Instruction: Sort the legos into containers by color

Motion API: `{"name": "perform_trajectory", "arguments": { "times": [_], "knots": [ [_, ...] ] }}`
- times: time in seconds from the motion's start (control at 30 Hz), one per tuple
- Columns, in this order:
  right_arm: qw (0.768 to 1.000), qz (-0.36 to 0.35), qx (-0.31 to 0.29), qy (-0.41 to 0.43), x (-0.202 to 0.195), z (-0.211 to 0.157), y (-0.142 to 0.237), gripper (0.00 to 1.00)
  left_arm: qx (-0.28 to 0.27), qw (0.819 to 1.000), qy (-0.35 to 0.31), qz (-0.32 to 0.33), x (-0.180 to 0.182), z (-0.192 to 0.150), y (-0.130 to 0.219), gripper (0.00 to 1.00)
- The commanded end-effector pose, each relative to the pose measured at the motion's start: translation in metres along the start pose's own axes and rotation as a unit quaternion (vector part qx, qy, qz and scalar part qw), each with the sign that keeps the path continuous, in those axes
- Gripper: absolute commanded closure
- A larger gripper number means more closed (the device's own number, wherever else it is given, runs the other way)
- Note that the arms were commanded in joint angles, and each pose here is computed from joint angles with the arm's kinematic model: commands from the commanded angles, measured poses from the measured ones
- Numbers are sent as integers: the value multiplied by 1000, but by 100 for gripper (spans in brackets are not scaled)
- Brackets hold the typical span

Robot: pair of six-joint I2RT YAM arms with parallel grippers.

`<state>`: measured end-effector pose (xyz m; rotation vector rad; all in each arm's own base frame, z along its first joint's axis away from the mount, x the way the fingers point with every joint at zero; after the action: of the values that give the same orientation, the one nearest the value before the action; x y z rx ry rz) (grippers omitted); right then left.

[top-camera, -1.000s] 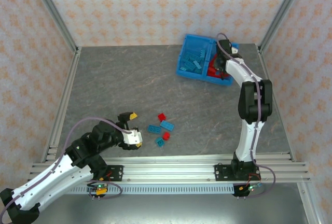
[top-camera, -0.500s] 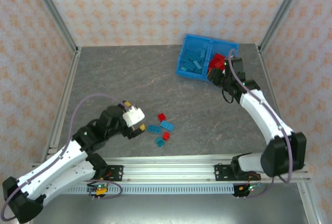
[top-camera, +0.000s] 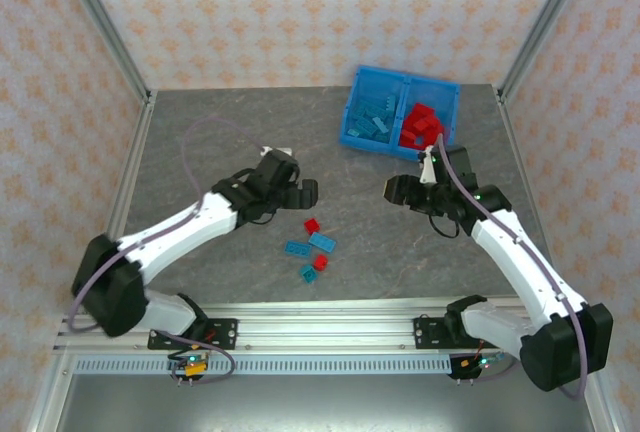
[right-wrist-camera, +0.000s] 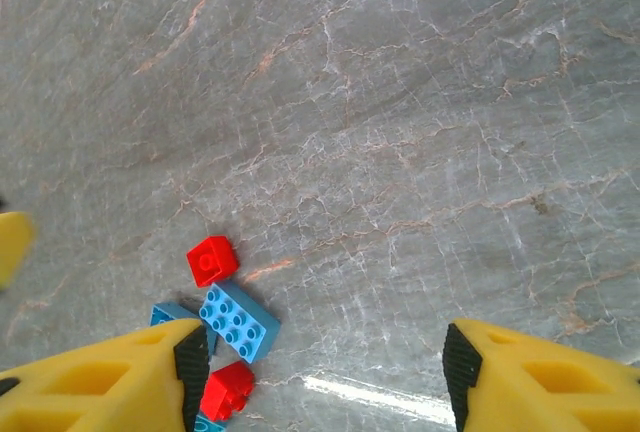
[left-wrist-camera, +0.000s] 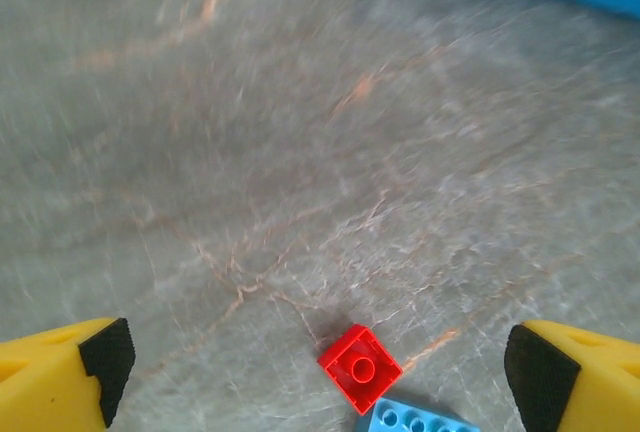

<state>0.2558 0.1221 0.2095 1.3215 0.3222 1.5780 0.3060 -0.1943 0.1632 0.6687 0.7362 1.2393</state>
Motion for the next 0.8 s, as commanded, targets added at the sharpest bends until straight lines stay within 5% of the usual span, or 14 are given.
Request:
{"name": "perform_trajectory", "arguments": {
  "times": [0.0,0.4,0.77],
  "knots": [
    [1000,-22,2,-3,-10,-3,-4,31,42,992,109,55,-4,-11,-13,4],
    [1000,-22,5,0,-10,-6,0,26,130,971,151,136,-30,-60,-64,11],
    [1000,-15,-3,-1,-8,-11,14,26,144,967,171,126,-35,-75,-85,46]
  ]
}}
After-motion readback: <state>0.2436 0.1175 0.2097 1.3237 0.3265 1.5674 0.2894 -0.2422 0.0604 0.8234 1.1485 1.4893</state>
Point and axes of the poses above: each hand's point on the last joint's axis, 136 mm out from that joint toward the fingers, its own y axis back along the fingers, its own x axis along the line the jaws close on, z = x × y, the point moved 3 cm from there along y, back along the fingers, and after that the axes turned 10 degrees about -y, right-handed, at the moved point
